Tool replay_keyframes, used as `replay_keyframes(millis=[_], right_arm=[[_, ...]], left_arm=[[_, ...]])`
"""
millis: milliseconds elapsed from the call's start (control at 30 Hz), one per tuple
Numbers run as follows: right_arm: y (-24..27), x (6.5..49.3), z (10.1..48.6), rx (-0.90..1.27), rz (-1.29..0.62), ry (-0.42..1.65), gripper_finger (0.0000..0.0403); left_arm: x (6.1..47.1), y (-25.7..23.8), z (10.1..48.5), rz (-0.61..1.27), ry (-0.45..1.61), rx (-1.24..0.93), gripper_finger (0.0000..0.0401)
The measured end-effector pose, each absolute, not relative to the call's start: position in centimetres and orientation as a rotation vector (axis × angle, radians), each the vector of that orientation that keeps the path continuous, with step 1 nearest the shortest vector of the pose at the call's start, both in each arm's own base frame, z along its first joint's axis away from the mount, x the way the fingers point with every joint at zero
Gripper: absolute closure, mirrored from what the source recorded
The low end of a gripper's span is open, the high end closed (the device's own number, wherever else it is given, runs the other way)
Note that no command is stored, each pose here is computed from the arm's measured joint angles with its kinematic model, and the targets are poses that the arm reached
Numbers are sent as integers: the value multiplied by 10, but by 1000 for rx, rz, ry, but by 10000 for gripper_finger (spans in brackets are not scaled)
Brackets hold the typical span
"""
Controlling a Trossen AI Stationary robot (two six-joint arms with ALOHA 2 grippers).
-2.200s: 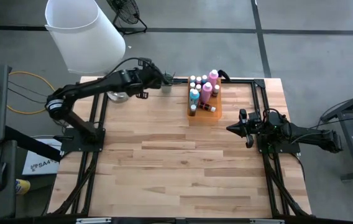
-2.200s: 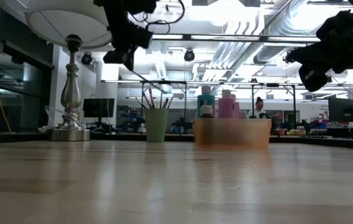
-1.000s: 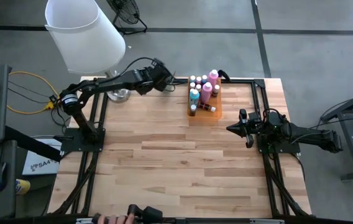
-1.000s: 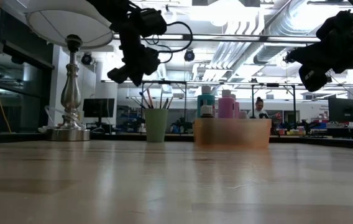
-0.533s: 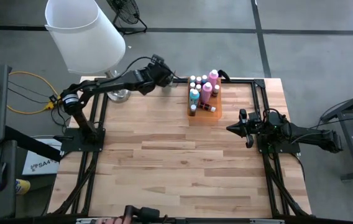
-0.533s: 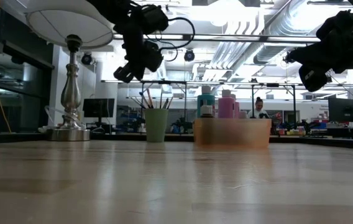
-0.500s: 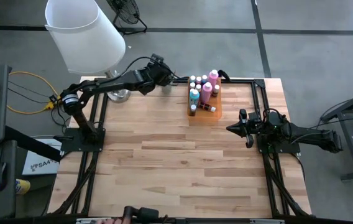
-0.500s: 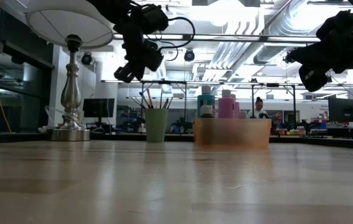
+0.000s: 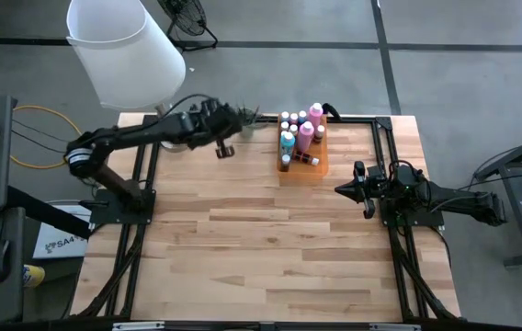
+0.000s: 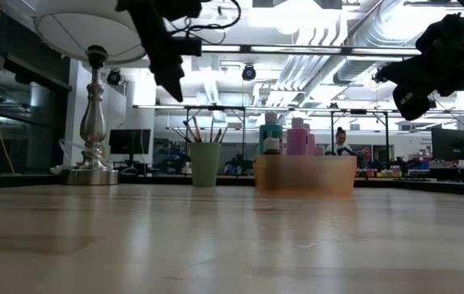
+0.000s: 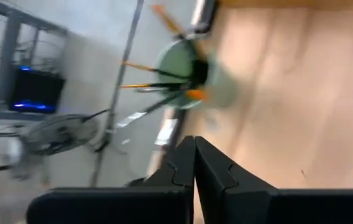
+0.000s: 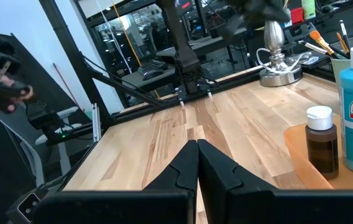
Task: Pick & Place Paint Supplies
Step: Put the black paint brush into the green cup
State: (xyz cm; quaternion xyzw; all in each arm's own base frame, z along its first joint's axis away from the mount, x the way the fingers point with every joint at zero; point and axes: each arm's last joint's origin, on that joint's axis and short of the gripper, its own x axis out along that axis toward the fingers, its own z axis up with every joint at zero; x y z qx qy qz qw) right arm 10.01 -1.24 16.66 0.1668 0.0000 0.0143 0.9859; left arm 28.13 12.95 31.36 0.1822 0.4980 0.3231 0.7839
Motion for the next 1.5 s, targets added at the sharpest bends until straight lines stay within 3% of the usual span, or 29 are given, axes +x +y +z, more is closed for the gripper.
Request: replay_keyframes(millis=[167,367,667,1167,1500], right_arm=[[-12,100,167,335,29,0,401],[-12,100,167,335,29,0,401],[-12,100,167,335,28,0,401],[-12,100,167,335,29,0,401],[-12,100,167,335,28,0,401]], left_arm=[[265,102,285,700,893,226,400],[235,89,239,837,640,-148,401],[218,126,189,1077,393,-491,401],[228,179,169,1063,195,-511,401],[232,182,183,1045,140,-319,401]])
